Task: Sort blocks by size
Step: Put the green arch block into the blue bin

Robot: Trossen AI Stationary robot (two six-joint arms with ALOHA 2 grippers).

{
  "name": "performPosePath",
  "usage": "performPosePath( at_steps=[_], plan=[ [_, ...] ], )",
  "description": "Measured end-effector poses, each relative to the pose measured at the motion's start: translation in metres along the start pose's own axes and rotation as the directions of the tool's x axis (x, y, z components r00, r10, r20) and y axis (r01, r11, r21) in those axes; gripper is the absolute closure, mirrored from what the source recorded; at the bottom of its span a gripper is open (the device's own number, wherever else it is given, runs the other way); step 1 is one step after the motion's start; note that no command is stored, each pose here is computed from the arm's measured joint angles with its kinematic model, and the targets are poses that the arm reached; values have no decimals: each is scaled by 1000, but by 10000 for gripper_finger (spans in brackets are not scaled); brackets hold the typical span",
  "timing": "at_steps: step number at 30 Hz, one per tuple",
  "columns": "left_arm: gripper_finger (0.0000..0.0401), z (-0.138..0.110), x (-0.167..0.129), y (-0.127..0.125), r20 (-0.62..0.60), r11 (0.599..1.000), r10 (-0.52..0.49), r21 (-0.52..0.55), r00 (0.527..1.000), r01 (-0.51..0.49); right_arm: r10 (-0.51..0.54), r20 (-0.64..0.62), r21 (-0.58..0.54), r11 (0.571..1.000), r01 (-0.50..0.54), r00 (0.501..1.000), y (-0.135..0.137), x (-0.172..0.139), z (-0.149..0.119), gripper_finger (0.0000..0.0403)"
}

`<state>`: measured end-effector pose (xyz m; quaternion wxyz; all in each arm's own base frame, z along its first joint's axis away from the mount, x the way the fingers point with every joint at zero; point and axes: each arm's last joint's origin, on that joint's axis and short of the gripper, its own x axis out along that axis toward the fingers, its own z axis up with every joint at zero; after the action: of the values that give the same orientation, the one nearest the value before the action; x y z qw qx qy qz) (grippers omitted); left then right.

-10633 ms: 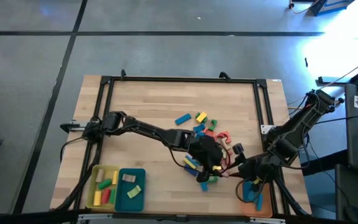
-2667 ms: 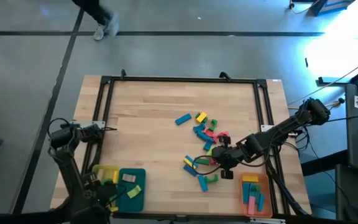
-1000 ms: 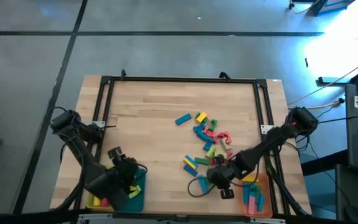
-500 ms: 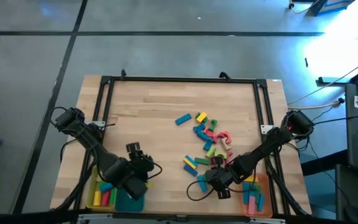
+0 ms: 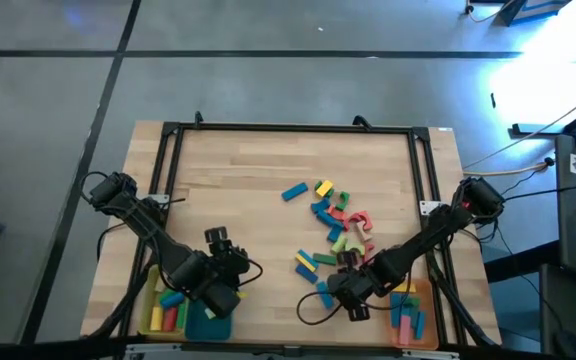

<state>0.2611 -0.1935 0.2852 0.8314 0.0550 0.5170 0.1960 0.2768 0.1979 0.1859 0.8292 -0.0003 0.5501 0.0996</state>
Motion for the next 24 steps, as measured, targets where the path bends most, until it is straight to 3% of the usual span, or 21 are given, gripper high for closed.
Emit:
performPosePath(
  at_steps=[17, 20, 24],
  plan=[
    [203, 0, 0, 0, 2, 1000, -3, 17, 1000, 3, -96, -110, -20, 995, 94, 989, -3, 38, -11, 280],
    [203, 1, 0, -2, 12, 1000, -14, 16, 1000, 14, -99, -117, -21, 995, 97, 988, -3, 43, -12, 298],
    [203, 3, 0, -4, 31, 998, -35, 52, 999, 34, -91, -120, -21, 996, 89, 989, -2, 41, -11, 357]
  ],
)
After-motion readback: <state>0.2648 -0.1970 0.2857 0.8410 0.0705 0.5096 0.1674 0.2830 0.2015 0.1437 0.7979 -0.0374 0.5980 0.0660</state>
